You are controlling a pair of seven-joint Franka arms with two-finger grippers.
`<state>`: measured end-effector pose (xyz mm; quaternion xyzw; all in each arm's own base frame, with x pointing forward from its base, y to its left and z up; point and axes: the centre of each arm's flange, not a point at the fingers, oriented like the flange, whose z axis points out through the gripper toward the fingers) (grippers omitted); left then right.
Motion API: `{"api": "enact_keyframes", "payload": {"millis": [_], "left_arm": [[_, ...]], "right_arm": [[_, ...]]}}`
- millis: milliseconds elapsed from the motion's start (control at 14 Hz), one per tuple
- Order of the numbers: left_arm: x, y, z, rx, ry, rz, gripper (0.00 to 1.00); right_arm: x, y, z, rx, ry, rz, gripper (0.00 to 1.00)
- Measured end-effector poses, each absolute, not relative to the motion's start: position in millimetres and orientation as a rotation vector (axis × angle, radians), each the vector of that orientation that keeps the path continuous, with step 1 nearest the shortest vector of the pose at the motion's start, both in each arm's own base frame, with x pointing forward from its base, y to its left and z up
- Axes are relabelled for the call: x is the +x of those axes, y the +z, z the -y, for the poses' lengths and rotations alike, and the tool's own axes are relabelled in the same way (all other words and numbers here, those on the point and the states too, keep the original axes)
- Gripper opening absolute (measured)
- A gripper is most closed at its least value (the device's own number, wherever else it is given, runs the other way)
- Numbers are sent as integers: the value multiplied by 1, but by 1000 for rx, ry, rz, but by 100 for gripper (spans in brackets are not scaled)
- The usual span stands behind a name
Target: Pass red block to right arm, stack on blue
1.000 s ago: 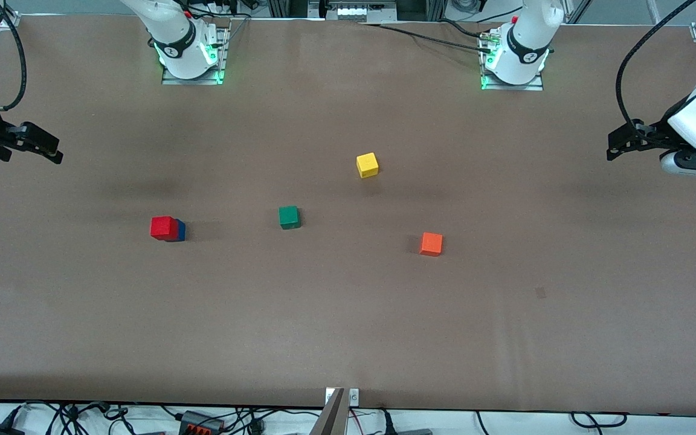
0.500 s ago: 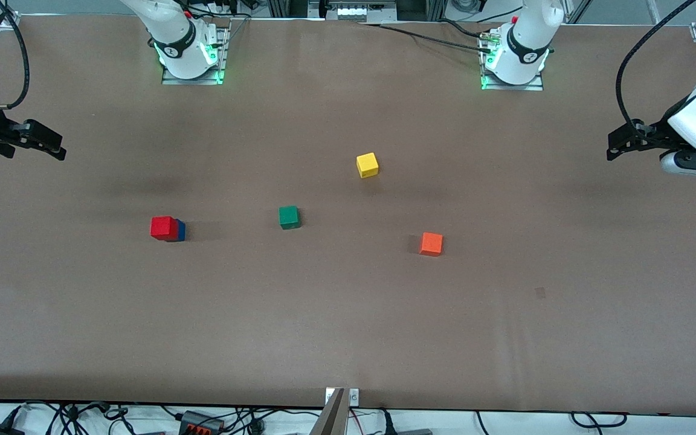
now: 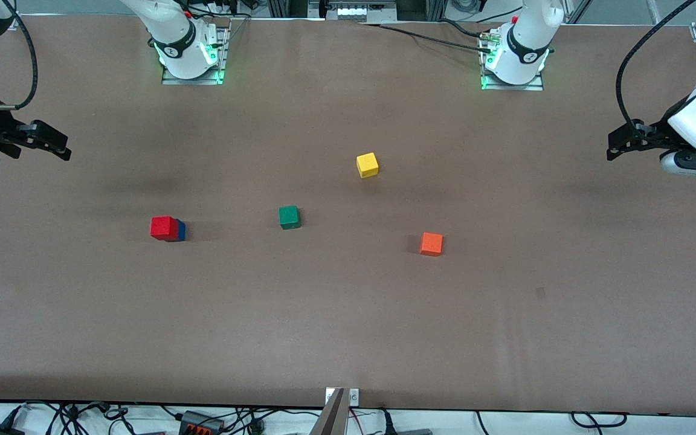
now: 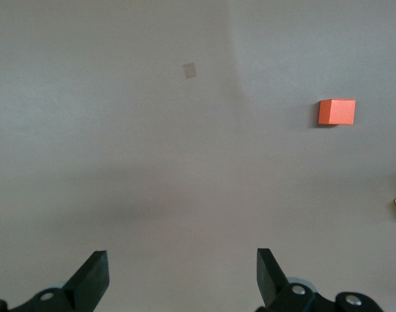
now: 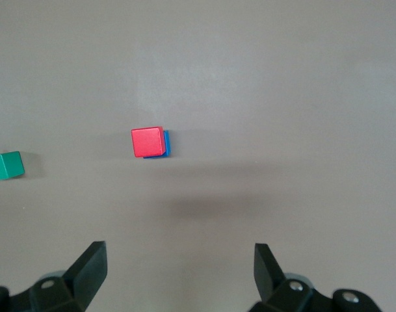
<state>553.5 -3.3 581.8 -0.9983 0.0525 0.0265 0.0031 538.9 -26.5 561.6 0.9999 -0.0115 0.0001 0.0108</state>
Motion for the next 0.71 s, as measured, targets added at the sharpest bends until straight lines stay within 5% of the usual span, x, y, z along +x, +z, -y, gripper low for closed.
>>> {"api": "enact_keyframes", "payload": {"millis": [714], "left_arm": [[553,582,3,-3130,83,-165,100]], "right_arm": [[532,569,25,3121,26,32,100]]}}
